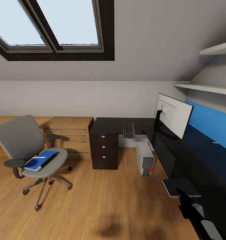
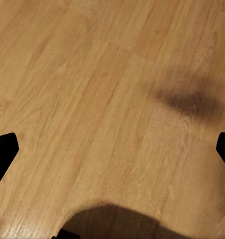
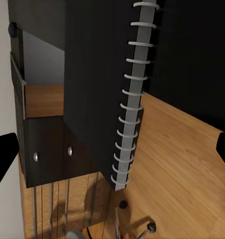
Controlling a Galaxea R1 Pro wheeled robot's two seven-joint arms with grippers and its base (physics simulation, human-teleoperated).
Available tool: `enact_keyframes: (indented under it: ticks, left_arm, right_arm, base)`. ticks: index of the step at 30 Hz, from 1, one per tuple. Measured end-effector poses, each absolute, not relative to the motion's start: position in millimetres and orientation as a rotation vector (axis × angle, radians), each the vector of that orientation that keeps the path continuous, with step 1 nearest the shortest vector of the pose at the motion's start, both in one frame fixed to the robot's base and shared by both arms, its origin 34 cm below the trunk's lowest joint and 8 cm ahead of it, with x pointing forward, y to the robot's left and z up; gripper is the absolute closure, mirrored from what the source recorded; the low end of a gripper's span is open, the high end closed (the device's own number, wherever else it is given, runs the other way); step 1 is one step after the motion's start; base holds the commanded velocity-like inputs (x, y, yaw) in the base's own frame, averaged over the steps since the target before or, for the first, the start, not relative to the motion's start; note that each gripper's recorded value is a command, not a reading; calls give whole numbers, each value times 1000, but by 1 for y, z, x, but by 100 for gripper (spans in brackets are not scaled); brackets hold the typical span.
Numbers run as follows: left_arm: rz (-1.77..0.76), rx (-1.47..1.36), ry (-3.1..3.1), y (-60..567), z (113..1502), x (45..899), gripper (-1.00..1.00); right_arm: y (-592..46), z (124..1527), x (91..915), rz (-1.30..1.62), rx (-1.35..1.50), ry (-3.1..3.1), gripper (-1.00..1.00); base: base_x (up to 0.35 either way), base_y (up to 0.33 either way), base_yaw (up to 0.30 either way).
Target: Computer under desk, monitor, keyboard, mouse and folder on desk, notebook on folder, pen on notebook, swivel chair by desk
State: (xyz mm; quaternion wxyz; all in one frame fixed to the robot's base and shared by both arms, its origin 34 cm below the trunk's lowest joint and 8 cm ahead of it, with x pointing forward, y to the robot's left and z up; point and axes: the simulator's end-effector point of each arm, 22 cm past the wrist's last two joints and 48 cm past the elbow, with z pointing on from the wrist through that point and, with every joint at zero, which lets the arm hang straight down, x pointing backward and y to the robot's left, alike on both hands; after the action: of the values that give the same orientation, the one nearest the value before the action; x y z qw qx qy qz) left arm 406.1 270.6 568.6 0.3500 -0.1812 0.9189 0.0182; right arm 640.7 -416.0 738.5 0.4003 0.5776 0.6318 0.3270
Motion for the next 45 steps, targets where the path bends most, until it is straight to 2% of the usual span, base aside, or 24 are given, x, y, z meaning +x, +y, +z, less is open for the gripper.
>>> enact_keyframes:
  ticks: [45]
  left_arm:
    - [46, -469, 2373, 271, 563, 405, -100]
  right_arm:
    - [-416, 740, 642, 836, 1445, 1585, -100]
  base:
    - [0, 0, 0]
